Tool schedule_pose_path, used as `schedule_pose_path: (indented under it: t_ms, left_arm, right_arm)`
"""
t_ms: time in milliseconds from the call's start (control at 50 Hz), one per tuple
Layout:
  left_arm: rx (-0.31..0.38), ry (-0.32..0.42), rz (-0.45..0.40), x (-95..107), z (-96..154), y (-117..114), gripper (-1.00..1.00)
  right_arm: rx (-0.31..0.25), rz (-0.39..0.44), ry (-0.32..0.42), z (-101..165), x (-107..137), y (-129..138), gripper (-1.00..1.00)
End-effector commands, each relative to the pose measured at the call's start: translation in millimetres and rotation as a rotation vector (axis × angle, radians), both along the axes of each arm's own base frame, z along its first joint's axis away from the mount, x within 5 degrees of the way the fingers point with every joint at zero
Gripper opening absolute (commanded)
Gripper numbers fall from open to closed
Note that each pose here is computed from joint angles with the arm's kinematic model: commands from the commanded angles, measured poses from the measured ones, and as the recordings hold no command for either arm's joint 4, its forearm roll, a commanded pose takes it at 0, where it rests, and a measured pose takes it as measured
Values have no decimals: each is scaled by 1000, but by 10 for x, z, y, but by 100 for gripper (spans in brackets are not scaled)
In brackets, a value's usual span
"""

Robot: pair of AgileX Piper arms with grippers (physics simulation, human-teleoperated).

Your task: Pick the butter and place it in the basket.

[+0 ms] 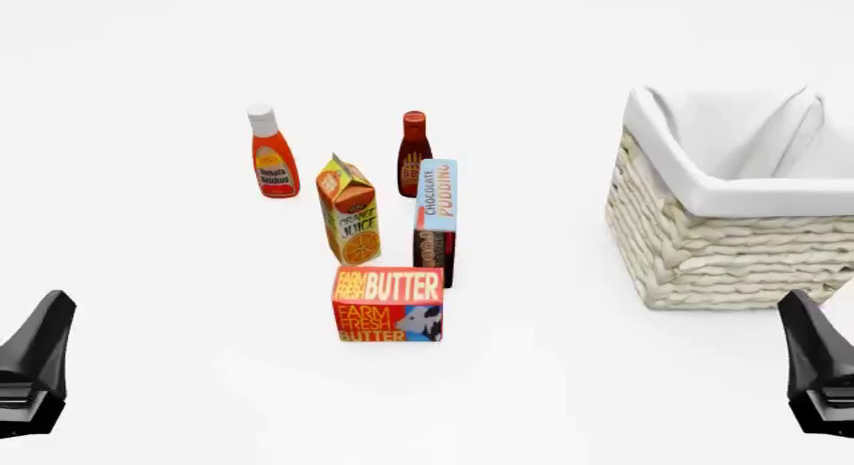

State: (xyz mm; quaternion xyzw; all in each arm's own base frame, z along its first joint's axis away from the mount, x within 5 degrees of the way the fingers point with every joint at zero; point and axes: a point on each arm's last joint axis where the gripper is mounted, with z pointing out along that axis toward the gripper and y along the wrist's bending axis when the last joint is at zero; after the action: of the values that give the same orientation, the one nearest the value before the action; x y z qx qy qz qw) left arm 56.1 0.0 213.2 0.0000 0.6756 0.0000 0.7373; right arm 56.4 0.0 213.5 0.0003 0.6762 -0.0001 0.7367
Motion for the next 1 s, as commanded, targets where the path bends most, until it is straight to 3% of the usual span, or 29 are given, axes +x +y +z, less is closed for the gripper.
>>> schedule_pose_path:
  t_ms: [20,460,740,800,880,920,1000]
  left_arm:
    - [0,0,0,0,0,0,100]
    - [0,0,0,0,0,0,100]
    - [0,0,0,0,0,0,100]
    - [0,0,0,0,0,0,100]
    - [0,0,0,0,0,0,100]
    - [0,0,0,0,0,0,100]
    - [0,0,0,0,0,0,100]
  right_arm:
    - [0,1,5,3,4,0,100]
    - [-15,32,-2,54,-12,19,100]
    - [-17,125,-15,449,-120,56,100]
    - [-45,153,-10,605,-149,66,100]
    - [-40,162,-12,715,-169,66,100]
    - [-64,180,-17,910,-189,71,100]
    - [-92,205,-5,1044,-153,89,100]
